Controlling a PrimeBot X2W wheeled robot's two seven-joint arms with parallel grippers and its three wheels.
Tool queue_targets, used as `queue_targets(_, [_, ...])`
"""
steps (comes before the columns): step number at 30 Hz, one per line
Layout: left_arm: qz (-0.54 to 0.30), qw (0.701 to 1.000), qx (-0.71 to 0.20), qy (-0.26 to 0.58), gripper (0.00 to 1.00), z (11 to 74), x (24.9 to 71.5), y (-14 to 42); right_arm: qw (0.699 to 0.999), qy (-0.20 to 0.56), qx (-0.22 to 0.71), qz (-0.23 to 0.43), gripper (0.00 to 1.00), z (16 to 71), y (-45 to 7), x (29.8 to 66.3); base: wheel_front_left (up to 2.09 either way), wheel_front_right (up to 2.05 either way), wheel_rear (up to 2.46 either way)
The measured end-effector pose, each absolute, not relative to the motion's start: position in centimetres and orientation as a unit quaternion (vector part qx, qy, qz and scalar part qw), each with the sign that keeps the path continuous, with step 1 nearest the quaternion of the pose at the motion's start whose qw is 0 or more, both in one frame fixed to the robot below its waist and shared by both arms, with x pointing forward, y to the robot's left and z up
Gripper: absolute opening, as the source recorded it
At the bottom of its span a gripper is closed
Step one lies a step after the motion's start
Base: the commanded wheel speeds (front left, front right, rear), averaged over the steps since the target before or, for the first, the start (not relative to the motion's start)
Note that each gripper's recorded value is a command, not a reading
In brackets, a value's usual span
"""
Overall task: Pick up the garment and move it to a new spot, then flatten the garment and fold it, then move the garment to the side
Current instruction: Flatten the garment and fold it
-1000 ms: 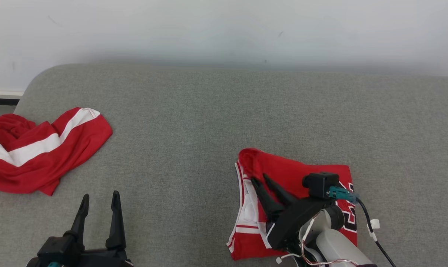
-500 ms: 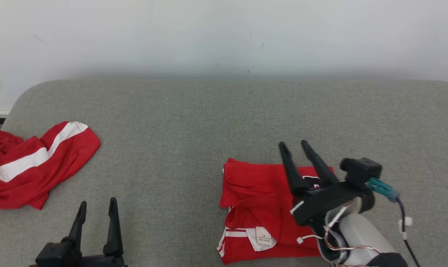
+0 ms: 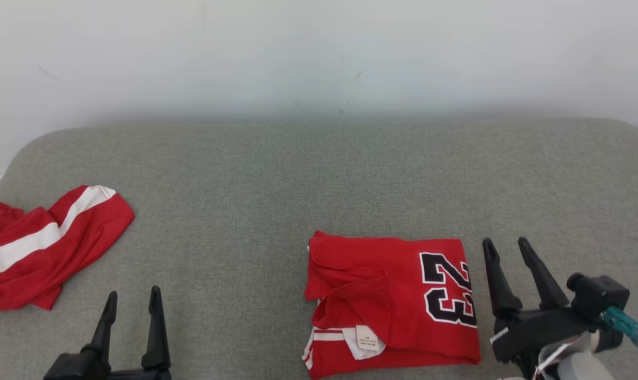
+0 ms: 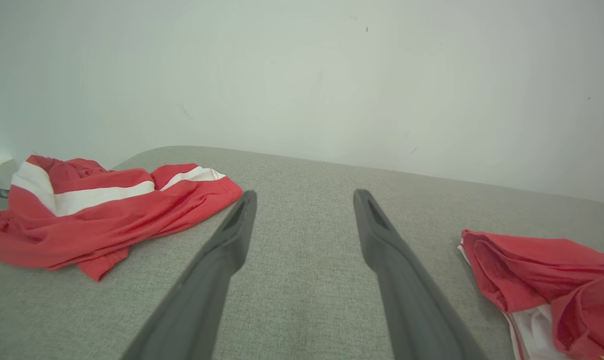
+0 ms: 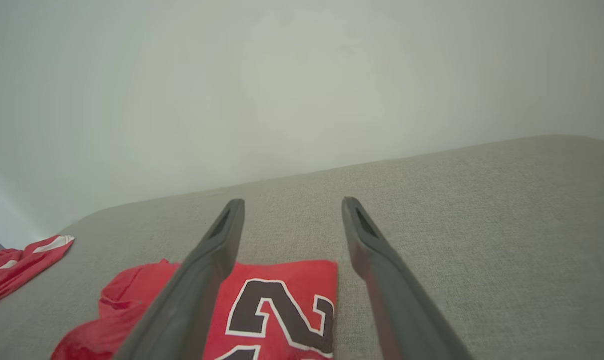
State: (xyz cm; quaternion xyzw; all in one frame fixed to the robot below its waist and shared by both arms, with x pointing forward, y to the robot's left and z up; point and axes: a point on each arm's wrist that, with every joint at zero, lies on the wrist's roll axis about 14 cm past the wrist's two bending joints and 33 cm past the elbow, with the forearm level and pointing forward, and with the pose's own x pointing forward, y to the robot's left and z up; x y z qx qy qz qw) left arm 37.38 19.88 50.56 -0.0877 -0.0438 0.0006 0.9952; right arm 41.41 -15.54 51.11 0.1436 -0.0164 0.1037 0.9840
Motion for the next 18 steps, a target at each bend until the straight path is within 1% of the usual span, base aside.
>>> queue_targets(1, [0.001, 0.995, -0.088, -0.044, 1.0, 50.6, 37.4, 19.9, 0.985, -0.011, 0.135, 0.102, 0.91, 50.7, -15.8, 41.1, 0.0, 0.0, 0.0])
queue_targets(2, [0.001, 0.995, -0.088, -0.045, 1.0, 50.7, 37.3, 19.9, 0.987, -0.006, 0.128, 0.102, 0.4, 50.3, -15.9, 40.9, 0.0, 0.0, 0.0])
queue_targets(3, [0.002, 0.995, -0.088, -0.046, 1.0, 50.7, 37.3, 20.0, 0.987, 0.001, 0.122, 0.102, 0.14, 49.8, -16.0, 40.7, 0.0, 0.0, 0.0])
queue_targets(4, [0.002, 0.995, -0.088, -0.046, 1.0, 50.7, 37.2, 20.0, 0.988, 0.009, 0.114, 0.104, 0.0, 49.4, -15.9, 40.5, 0.0, 0.0, 0.0])
queue_targets(9, [0.005, 0.995, -0.087, -0.043, 1.0, 50.4, 37.0, 20.1, 0.988, 0.032, 0.1, 0.117, 0.0, 47.9, -14.9, 40.5, 0.0, 0.0, 0.0])
queue_targets(18, [0.021, 0.995, -0.086, -0.039, 1.0, 50.2, 36.9, 21.2, 0.98, 0.088, 0.065, 0.164, 0.0, 44.8, -11.8, 41.7, 0.0, 0.0, 0.0])
